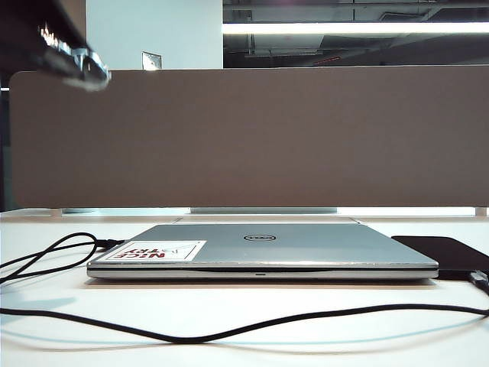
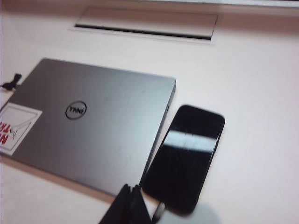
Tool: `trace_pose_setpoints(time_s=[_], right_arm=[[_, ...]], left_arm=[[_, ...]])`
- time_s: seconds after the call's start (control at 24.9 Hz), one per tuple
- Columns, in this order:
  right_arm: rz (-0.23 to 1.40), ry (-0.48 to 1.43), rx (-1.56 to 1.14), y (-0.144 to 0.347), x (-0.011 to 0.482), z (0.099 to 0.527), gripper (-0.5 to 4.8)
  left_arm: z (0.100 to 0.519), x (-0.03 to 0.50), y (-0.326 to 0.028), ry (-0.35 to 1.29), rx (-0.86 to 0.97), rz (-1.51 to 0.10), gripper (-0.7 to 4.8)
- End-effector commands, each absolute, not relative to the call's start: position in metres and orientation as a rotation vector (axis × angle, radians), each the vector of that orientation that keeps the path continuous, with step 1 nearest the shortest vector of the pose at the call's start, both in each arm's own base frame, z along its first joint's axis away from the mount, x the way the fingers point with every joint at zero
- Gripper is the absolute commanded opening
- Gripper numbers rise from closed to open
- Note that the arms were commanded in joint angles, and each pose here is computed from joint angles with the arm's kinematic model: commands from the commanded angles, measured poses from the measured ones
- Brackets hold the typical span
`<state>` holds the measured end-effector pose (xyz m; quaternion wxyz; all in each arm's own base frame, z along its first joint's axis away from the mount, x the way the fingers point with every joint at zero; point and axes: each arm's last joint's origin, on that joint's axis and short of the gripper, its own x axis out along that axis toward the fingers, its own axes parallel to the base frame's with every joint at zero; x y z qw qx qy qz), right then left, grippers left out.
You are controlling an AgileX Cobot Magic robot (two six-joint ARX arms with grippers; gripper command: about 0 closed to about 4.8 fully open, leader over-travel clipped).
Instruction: Pick up the charging cable and the phone, plug the charging cable into the charging port on the phone, and finally place them back on the table.
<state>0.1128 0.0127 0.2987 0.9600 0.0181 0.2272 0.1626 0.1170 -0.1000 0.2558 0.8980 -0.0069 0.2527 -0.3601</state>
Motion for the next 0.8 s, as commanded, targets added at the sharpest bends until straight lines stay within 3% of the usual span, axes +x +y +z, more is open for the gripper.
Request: trace_pose_setpoints(time_s=[0.04,0.24,0.44,0.8], right_arm=[[0.333,0.300,0.020,0.012,0.097,0.288,-0.07],[0.297,0.112,-0.003,0.010,0.073,0.260,-0.07],[0.234,0.062,0.054,0.008,0.063,0.238,-0.06],[0.238,0.062,0.054,0.008,0.063,0.236,-0.06]], left_arm=[[0.246,0.118,-0.101,0.448,-0.033,-0.759,-0.06],[0.223,0.118,-0.101,0.443,-0.035,-0.760,-0.06],[0.208,0.117,-0.100,0.416,-0.043,-0.764,-0.06],[0.185,0.115,-0.099,0.305,-0.077,-0.777,-0.06]])
